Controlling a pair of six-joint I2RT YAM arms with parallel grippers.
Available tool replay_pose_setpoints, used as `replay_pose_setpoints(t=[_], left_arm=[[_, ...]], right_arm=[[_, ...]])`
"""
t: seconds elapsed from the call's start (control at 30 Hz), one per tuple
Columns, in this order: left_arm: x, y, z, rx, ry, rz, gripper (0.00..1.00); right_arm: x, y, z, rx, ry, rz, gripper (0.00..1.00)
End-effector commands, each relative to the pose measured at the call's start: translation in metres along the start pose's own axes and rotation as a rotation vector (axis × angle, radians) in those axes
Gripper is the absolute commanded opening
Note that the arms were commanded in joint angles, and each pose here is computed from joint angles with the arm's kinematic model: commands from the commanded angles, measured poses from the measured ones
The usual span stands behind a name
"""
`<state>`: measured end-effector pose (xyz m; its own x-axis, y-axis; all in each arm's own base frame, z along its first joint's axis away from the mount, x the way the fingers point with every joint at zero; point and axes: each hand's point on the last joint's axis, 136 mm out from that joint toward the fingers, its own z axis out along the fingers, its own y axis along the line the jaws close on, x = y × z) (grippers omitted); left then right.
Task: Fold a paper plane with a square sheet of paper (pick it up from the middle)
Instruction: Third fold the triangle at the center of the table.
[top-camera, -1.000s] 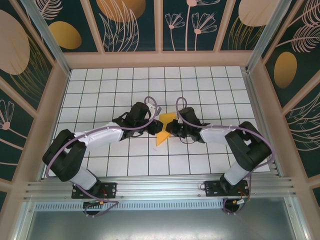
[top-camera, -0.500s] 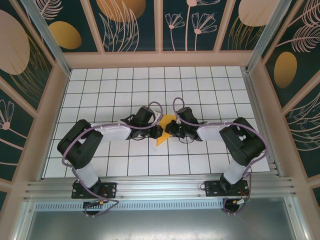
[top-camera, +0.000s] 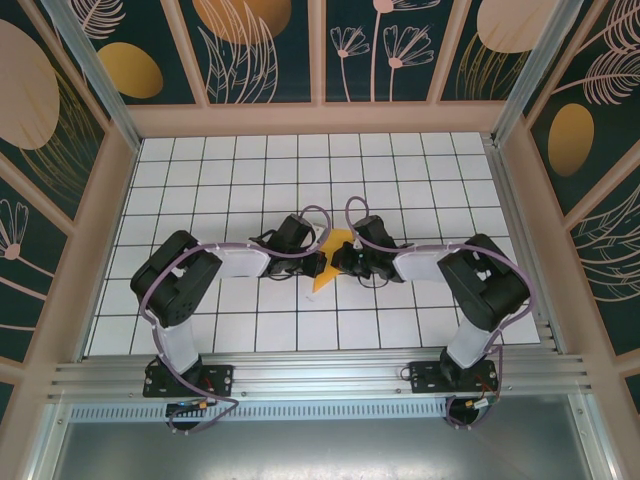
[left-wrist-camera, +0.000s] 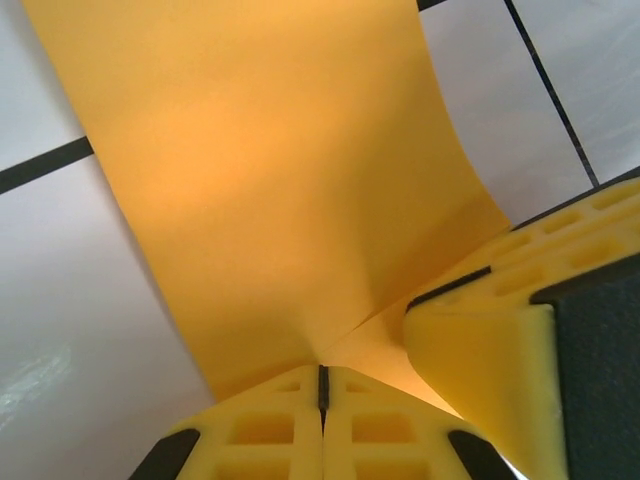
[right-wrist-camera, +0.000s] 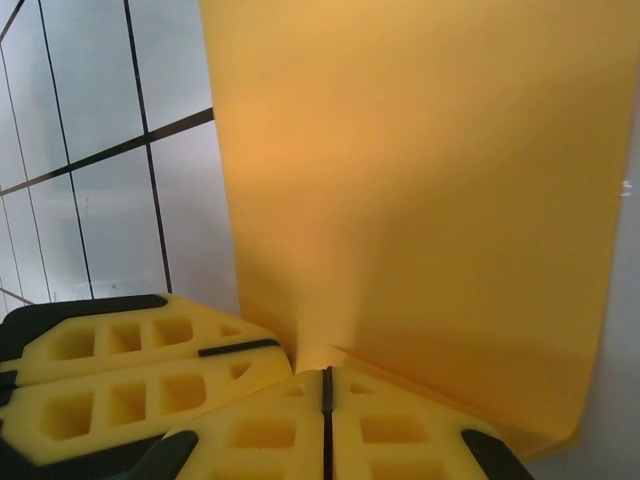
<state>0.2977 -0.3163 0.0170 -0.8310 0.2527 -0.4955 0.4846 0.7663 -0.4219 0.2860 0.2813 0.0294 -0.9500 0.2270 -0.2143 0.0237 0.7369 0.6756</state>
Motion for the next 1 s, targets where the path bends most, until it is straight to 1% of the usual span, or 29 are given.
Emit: replay_pose_setpoints(t=[0.0, 0.17, 0.37, 0.53, 0.6, 0.7, 0.83, 0.97], left_arm=[[0.008, 0.012, 0.005, -0.034, 0.008, 0.014, 0.05], [0.017, 0.015, 0.009, -0.031, 0.031, 0.018, 0.04], [0.019, 0.013, 0.006, -0.024, 0.044, 0.032, 0.05], [0.02, 0.01, 0.004, -0.015, 0.049, 0.04, 0.06], [0.02, 0.009, 0.004, -0.009, 0.054, 0.04, 0.06], [0.021, 0.01, 0.004, -0.009, 0.056, 0.041, 0.06], [0.024, 0.012, 0.005, -0.016, 0.068, 0.038, 0.06], [0.025, 0.012, 0.005, -0.017, 0.069, 0.039, 0.06]], right_arm=[[-0.005, 0.011, -0.019, -0.014, -0.048, -0.021, 0.11], [0.002, -0.002, -0.025, 0.005, -0.063, 0.009, 0.11], [0.004, -0.004, -0.015, -0.01, -0.043, 0.027, 0.11], [0.012, -0.031, -0.004, 0.072, -0.017, 0.058, 0.1], [0.013, -0.035, -0.003, 0.083, -0.009, 0.06, 0.1], [0.01, -0.026, -0.007, 0.053, -0.017, 0.047, 0.1], [-0.003, -0.011, -0.02, -0.003, -0.06, 0.039, 0.11], [-0.006, -0.013, -0.022, -0.012, -0.064, 0.041, 0.11]])
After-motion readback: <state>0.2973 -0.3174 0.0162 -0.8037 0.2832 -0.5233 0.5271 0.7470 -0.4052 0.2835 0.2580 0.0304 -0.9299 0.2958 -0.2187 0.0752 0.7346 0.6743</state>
